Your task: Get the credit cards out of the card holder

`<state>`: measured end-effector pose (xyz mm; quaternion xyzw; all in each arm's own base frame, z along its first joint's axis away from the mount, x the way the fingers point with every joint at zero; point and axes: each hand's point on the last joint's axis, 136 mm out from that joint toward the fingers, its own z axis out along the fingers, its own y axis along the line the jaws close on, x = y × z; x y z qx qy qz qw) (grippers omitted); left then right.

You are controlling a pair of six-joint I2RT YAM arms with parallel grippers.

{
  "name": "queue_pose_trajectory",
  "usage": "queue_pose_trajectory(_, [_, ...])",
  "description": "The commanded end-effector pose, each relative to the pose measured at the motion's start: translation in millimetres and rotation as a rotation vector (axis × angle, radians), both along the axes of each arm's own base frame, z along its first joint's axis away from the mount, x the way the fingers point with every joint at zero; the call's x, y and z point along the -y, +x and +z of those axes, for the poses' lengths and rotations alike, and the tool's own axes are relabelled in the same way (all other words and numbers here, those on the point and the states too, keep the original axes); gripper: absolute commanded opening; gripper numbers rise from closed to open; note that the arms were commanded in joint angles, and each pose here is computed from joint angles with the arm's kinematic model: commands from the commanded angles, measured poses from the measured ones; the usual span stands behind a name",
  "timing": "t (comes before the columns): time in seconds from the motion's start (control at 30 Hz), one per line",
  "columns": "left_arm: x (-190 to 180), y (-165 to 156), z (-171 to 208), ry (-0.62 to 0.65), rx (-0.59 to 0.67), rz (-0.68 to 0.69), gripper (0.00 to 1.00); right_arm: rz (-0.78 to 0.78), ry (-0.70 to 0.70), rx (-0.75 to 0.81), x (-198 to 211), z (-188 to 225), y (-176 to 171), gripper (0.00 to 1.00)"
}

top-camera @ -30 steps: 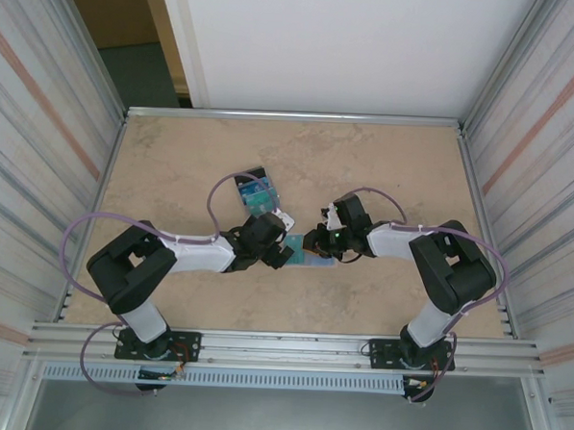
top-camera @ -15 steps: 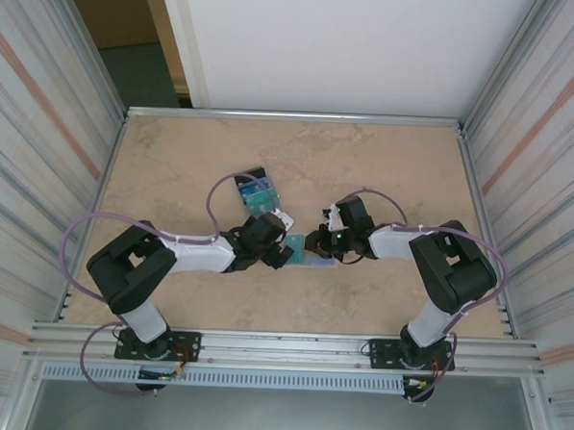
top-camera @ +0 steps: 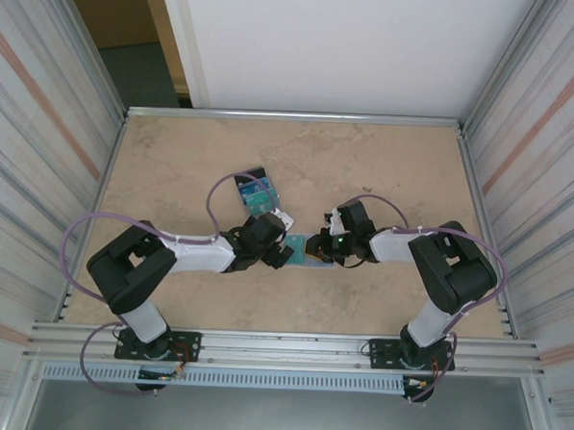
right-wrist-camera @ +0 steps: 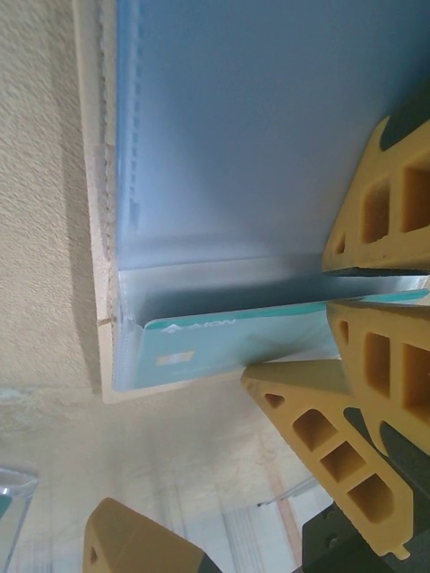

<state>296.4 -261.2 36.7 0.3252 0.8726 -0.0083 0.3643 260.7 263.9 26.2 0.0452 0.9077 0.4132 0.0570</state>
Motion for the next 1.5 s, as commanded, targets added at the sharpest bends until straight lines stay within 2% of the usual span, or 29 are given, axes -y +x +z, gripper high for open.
queue_pose_trajectory(0.0, [-20, -15, -29, 0.104, -0.07, 0.013, 0.99, 0.005, 0.032, -0.007, -3, 6, -2, 0.15])
queue_pose_trajectory(0.2, [-19, -14, -28, 0.101, -0.07, 0.014, 0.99, 0.015, 0.042, -0.006, -6, 7, -3, 0.14])
queue_pose_trajectory(0.3, [-18, -14, -27, 0.096, -0.07, 0.012, 0.99, 0.018, 0.046, -0.005, -7, 7, -3, 0.09])
queue_pose_trajectory(0.8, [-17, -14, -26, 0.097, -0.074, 0.011, 0.99, 0.033, 0.085, -0.017, -13, 6, -3, 0.07])
queue_pose_trajectory(1.17, [-14, -13, -25, 0.097, -0.076, 0.008, 0.99, 0.04, 0.1, -0.024, -15, 2, -2, 0.11])
queue_pose_trajectory(1.47, [-18, -13, -25, 0.119, -0.071, 0.02, 0.99, 0.021, 0.098, -0.025, -9, 2, 0, 0.0])
